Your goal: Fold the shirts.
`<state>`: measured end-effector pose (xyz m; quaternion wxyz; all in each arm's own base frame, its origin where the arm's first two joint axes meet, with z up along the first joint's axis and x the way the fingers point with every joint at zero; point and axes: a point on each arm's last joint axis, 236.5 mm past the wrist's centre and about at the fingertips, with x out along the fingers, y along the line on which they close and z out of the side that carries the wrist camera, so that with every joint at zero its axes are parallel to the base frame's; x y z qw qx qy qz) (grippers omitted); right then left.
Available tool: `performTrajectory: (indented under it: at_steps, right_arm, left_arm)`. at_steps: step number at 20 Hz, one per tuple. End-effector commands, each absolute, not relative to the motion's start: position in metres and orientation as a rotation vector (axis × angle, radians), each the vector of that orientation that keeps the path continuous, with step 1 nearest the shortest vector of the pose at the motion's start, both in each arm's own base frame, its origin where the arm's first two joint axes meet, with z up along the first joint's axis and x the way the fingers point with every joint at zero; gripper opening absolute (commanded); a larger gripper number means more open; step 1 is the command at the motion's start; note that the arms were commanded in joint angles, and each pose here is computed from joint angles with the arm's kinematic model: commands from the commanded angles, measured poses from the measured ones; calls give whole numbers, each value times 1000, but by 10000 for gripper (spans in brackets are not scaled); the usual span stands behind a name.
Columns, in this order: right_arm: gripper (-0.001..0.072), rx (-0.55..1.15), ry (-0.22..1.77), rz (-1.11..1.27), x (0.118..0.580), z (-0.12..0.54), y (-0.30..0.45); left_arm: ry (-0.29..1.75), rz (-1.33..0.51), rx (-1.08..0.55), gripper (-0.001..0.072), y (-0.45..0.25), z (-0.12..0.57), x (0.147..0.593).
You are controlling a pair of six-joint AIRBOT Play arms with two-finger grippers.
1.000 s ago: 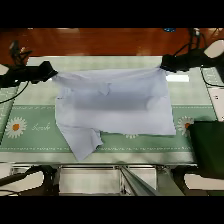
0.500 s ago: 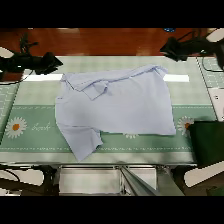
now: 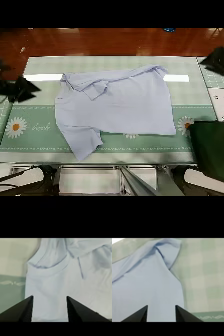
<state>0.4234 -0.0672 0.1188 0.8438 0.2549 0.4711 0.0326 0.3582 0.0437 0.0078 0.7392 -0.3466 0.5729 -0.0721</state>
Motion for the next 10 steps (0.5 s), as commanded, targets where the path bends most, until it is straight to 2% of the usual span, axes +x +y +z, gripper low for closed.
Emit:
performTrajectory:
  at_steps: [1, 4, 10]
  right_arm:
    - [410, 644, 980, 66, 364, 74, -50]
    - [410, 713, 1029, 108, 327, 35, -17]
    - [410, 745, 1104, 124, 299, 6, 0]
  left_arm:
    - [1287, -169, -958, 510, 21, -32, 286]
    - [1335, -138, -1088, 510, 5, -63, 250]
    - [1396, -81, -1089, 509, -21, -96, 255]
